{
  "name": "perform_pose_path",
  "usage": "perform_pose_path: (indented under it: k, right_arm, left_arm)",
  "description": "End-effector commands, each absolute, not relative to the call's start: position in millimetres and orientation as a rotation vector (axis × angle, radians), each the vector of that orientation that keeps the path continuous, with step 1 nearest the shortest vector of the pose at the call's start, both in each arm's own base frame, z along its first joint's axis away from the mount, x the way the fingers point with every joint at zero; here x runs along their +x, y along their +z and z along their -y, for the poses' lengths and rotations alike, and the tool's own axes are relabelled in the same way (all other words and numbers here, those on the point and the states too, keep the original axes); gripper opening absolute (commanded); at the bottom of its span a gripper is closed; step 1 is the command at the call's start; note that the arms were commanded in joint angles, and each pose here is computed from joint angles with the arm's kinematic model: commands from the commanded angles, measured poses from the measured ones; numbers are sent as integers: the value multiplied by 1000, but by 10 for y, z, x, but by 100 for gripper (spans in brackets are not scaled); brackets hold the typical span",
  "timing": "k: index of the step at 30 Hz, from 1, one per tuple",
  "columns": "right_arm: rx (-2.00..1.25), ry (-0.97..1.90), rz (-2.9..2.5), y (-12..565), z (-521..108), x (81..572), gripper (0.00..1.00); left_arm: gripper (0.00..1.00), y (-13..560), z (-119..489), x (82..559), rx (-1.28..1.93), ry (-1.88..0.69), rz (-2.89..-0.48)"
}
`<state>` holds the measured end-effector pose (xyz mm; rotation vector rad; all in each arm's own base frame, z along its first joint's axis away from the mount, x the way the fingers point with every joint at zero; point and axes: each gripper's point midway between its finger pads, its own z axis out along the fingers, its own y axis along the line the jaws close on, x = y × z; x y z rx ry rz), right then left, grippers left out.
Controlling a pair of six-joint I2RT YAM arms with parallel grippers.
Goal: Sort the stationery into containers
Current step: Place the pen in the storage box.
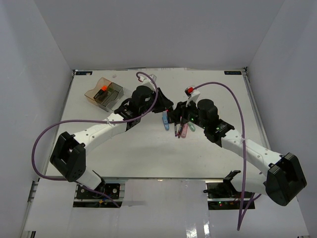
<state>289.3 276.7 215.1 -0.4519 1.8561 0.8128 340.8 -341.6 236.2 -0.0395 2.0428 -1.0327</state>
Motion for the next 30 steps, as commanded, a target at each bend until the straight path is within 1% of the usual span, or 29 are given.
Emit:
perform_pose_path:
  k: [1, 2, 3, 5, 6, 7, 8, 9, 10, 11, 12, 13, 14, 16, 19, 23, 26, 28, 30]
  right_arm:
    - [-463, 856, -1776, 2332, -2852, 2906, 52]
    - [-471, 850, -1774, 2333, -2847, 2906, 59]
    - [-477, 843, -1786, 2305, -2834, 2893, 71]
    - [-481, 803, -1805, 2245, -2778, 2904, 83]
    - [-484, 782, -1824, 2210, -2737, 2887, 91]
    - [-488, 766, -1831, 2194, -2709, 2880, 94]
    - [-489, 746, -1839, 2160, -2674, 2875, 95]
    - [-505, 730, -1833, 2164, -2643, 2857, 98]
    - [-515, 715, -1848, 2123, -2611, 2833, 98]
    - [-521, 701, -1853, 2103, -2585, 2823, 99]
    - [-534, 686, -1851, 2083, -2549, 2797, 96]
    - [-544, 677, -1863, 2032, -2520, 2765, 95]
    - [-551, 675, -1856, 2052, -2511, 2754, 95]
    - [-572, 663, -1856, 2008, -2468, 2704, 94]
    - [-595, 650, -1850, 1956, -2423, 2653, 94]
    - [-637, 654, -1854, 1864, -2409, 2582, 94]
    - [-673, 678, -1860, 1798, -2423, 2512, 94]
    - [-687, 685, -1875, 1729, -2416, 2471, 94]
    - [-699, 685, -1887, 1670, -2407, 2445, 94]
  left_arm:
    - [17, 2397, 3333, 3493, 5, -949, -2028]
    - [17, 2380, 3283, 3526, 6, -923, -2032]
    - [16, 2371, 3232, 3566, 30, -877, -2028]
    - [16, 2306, 3003, 3690, 15, -741, -2046]
    - [16, 2343, 2903, 3755, 57, -668, -2032]
    - [16, 2296, 2780, 3779, 72, -597, -2054]
    - [15, 2311, 2588, 3892, 66, -526, -2048]
    - [16, 2325, 2412, 3977, 64, -439, -2040]
    - [16, 2356, 2240, 4047, 123, -338, -2038]
    - [16, 2373, 1974, 4180, 113, -252, -2033]
    - [17, 2355, 1763, 4249, 125, -154, -2045]
    - [19, 2384, 1508, 4394, 186, -31, -2036]
    - [20, 2372, 1376, 4458, 218, 44, -2041]
    - [20, 2324, 927, 4625, 297, 308, -2051]
    - [20, 2324, 466, 4834, 335, 490, -2048]
    - [20, 2062, 75, 5134, 375, 598, -2079]
    - [20, 2013, -170, 5332, 407, 697, -2064]
    - [20, 1867, -344, 5447, 401, 754, -2078]
    - [20, 1812, -398, 5559, 404, 749, -2078]
